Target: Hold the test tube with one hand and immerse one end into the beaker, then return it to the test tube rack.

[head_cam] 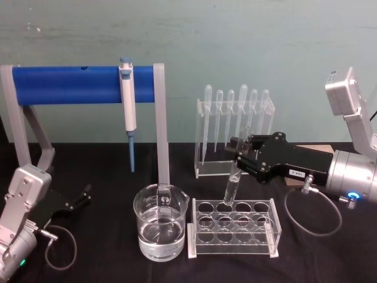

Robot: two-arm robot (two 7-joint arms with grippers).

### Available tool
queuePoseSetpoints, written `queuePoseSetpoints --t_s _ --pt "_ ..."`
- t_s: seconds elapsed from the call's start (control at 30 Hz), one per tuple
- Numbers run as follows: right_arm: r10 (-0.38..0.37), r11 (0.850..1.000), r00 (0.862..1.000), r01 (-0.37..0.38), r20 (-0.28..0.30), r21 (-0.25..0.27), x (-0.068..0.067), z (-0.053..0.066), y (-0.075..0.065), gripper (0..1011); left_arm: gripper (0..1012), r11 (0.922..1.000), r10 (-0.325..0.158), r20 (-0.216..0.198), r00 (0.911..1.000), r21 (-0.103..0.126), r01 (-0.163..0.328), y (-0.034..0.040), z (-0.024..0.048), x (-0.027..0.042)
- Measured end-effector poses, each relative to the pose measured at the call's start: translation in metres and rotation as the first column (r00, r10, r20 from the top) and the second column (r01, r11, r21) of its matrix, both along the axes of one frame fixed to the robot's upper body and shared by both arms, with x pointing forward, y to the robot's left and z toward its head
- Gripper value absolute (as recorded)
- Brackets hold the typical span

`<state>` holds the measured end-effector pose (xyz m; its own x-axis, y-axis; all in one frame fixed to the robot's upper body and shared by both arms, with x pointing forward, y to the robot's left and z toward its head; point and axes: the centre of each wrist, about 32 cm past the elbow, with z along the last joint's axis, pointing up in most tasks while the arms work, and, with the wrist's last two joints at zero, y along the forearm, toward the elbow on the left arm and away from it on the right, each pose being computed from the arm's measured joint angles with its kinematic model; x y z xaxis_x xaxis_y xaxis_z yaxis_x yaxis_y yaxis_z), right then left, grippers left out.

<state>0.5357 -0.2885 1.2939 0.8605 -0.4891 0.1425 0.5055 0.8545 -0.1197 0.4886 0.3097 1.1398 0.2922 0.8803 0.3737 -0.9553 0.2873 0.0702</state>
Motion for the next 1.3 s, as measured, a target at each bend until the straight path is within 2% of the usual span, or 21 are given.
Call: queuePoseSetpoints --t_s 1.3 --pt "0.001 1.0 1.0 -0.001 0.0 -0.001 0.0 0.0 0.0 225 1000 1.0 0.0 0.0 1.0 0.0 0.0 0.0 0.0 0.0"
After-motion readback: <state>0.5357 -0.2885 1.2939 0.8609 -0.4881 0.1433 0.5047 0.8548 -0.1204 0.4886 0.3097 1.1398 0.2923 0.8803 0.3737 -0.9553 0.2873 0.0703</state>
